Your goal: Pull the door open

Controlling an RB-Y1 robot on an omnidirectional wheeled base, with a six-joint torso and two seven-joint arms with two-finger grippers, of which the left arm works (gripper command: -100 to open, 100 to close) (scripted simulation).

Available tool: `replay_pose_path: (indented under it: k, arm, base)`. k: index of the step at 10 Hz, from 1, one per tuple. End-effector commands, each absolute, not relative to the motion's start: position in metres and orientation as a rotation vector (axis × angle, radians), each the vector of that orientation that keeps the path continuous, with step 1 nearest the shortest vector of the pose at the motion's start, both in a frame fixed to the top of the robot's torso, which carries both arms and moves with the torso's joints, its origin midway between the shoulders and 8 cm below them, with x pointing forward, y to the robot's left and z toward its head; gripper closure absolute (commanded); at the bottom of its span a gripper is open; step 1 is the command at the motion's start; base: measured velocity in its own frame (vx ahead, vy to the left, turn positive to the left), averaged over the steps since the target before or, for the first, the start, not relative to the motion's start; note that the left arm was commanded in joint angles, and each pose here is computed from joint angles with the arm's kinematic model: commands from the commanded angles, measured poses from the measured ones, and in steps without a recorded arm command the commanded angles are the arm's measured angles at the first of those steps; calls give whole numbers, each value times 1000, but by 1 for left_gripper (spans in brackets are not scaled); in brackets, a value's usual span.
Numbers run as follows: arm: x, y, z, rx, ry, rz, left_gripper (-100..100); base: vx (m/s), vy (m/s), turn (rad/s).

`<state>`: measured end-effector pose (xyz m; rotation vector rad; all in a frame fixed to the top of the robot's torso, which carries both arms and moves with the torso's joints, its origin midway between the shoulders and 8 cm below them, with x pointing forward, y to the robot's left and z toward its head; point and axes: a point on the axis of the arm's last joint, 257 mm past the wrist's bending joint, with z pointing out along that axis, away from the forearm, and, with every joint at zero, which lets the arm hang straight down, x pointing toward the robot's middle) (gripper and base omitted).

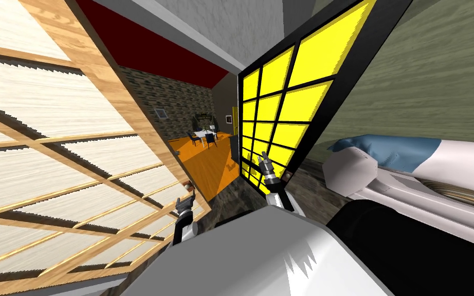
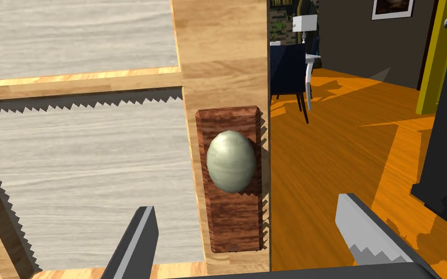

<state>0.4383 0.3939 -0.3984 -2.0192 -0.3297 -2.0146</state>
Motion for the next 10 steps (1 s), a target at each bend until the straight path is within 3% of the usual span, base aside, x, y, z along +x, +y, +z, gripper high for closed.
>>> replay_pose_path:
  k: [1, 6, 7, 10]
  arm:
    - [432, 410, -399, -2012, -345, -2006, -100]
    - [421, 435, -400, -1996, -368, -1990, -100]
    - [421, 435, -400, -1996, -368, -1990, 100]
    - [421, 435, -400, -1996, -368, -1990, 100]
  base:
    - [201, 15, -81]
    - [130, 16, -66]
    - [-13, -1, 16]
    - [-21, 2, 0]
